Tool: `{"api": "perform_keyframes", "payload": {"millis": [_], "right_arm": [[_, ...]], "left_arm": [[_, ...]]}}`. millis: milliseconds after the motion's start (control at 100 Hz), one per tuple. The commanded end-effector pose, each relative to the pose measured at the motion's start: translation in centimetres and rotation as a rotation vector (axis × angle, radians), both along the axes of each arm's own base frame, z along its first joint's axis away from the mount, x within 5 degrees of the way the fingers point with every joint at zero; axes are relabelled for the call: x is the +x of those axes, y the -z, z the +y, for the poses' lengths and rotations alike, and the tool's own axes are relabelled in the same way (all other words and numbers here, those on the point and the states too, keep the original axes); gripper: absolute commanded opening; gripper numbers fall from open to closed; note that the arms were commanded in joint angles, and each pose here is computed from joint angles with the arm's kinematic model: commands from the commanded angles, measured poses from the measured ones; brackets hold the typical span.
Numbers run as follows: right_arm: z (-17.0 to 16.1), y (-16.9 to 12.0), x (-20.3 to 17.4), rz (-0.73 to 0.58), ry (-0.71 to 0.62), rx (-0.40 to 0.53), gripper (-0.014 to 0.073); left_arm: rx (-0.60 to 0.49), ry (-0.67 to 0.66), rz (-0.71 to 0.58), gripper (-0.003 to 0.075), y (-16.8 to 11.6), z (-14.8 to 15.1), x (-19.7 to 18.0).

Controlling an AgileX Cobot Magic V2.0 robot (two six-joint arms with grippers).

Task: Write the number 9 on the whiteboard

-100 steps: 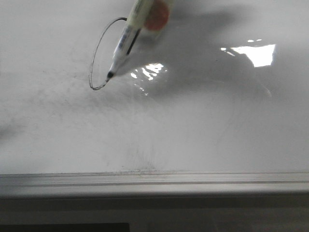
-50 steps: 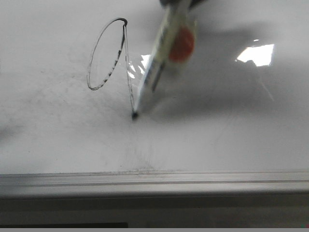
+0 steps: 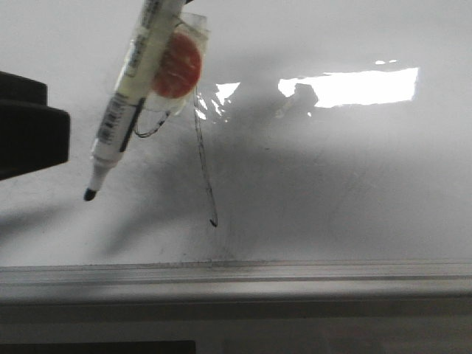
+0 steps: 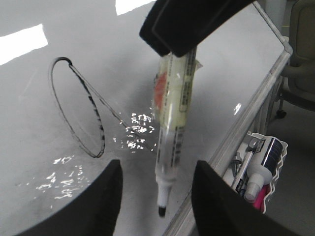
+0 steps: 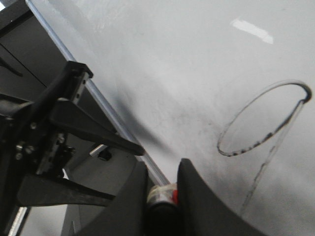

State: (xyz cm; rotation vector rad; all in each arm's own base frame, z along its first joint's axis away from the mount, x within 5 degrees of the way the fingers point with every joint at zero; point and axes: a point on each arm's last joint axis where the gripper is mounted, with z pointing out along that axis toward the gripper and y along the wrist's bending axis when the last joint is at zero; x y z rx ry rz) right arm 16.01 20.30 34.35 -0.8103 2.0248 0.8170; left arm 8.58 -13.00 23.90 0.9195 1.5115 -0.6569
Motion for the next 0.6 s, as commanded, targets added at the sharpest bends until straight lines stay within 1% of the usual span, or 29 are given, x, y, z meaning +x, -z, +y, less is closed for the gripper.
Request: {"api": "perform_keyframes", "payload": {"millis": [0,120,300,350,410,420,470,510,530,570,590], "right_arm": [[0.70,-1.78,-0.07,-0.040,0.020,0.102,-0.0062],[1.36,-1.62,-0.49,-0.039,-0.003,0.105,-0.0062],[1.39,-1.77,-0.41,-0.038,0.008,0.125,-0.0062],[1.39,-1.77,-0.41,-0.038,0.008,0.125,-0.0062],[1.40,-1.74,-0.44,-0.034,0.007,0.124,-0.0062],[1.40,-1.73,-0.45,-0.033,0.006,0.123,-0.0062],[1.40,-1.73,-0.46,-0.033,0.005,0.123,-0.0062],[1.40,-1.71,-0.47,-0.031,0.004,0.121,-0.0062],[1.40,-1.71,-0.47,-0.031,0.004,0.121,-0.0062],[1.40,-1.71,-0.47,-0.031,0.004,0.121,-0.0062],[1.40,-1.71,-0.47,-0.031,0.004,0.121,-0.0062]], "left_arm": [[-0.118,0.010,-0.068,0.0319,-1.59,-0.97,0.46],[-0.122,0.011,-0.070,0.0318,-1.36,-1.36,0.70],[-0.112,0.011,-0.063,0.0312,-1.19,-1.44,0.76],[-0.111,0.011,-0.062,0.0296,-1.18,-1.44,0.76],[-0.106,0.011,-0.059,0.0218,-1.12,-1.44,0.76],[-0.106,0.011,-0.059,0.0218,-1.12,-1.44,0.76],[-0.106,0.011,-0.059,0.0130,-1.12,-1.44,0.76],[-0.108,0.011,-0.061,0.0074,-1.15,-1.44,0.76],[-0.108,0.011,-0.061,0.0032,-1.15,-1.44,0.76],[-0.109,0.011,-0.061,-0.0017,-1.16,-1.44,0.76],[-0.109,0.011,-0.061,-0.0018,-1.16,-1.44,0.76]]}}
